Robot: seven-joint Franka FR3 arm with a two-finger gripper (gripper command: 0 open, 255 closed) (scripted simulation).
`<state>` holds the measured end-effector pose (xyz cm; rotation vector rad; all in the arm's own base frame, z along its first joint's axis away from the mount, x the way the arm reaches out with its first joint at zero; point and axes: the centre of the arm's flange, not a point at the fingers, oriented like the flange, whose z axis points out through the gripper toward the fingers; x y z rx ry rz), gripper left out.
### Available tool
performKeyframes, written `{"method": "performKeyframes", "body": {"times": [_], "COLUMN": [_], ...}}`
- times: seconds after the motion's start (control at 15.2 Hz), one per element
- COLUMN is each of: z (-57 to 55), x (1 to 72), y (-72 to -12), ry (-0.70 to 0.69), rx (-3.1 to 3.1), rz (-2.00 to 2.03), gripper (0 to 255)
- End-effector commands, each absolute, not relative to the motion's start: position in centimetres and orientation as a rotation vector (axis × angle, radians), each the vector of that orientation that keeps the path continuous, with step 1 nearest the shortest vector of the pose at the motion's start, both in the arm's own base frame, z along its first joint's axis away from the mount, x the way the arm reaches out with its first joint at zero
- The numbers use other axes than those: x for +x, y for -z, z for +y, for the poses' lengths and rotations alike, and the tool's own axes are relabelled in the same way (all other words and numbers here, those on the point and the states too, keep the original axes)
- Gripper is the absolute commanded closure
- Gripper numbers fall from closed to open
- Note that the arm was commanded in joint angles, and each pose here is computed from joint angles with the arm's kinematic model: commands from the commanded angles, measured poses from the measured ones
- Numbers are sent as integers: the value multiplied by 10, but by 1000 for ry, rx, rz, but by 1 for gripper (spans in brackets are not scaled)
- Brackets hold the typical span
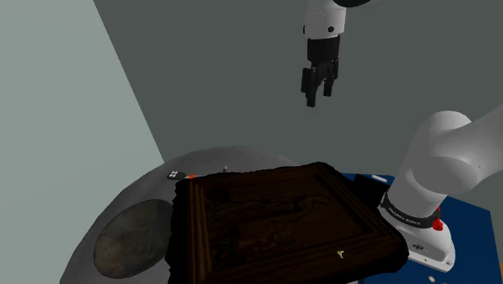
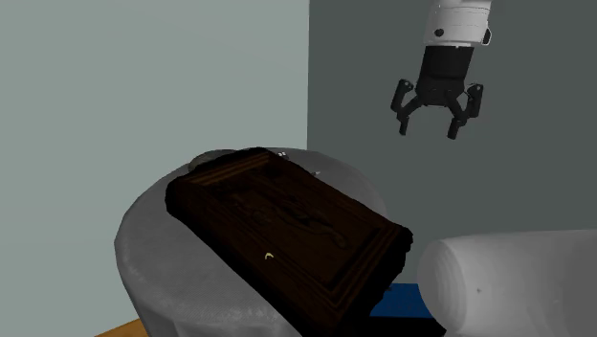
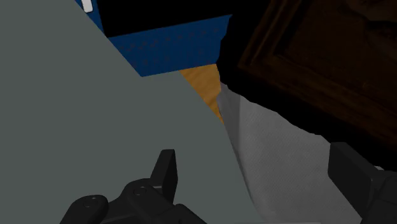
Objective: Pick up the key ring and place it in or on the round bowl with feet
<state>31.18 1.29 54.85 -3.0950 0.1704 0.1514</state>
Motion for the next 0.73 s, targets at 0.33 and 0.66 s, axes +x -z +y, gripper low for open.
{"method": "performKeyframes", "body": {"times": [0.33,0.66], "z": [54,96], "x": [354,394], "y": [-521,-495], "ry": [-115,-79], "rx": [-3107,-3117], "rz": [113,55], "gripper": [0,0]}}
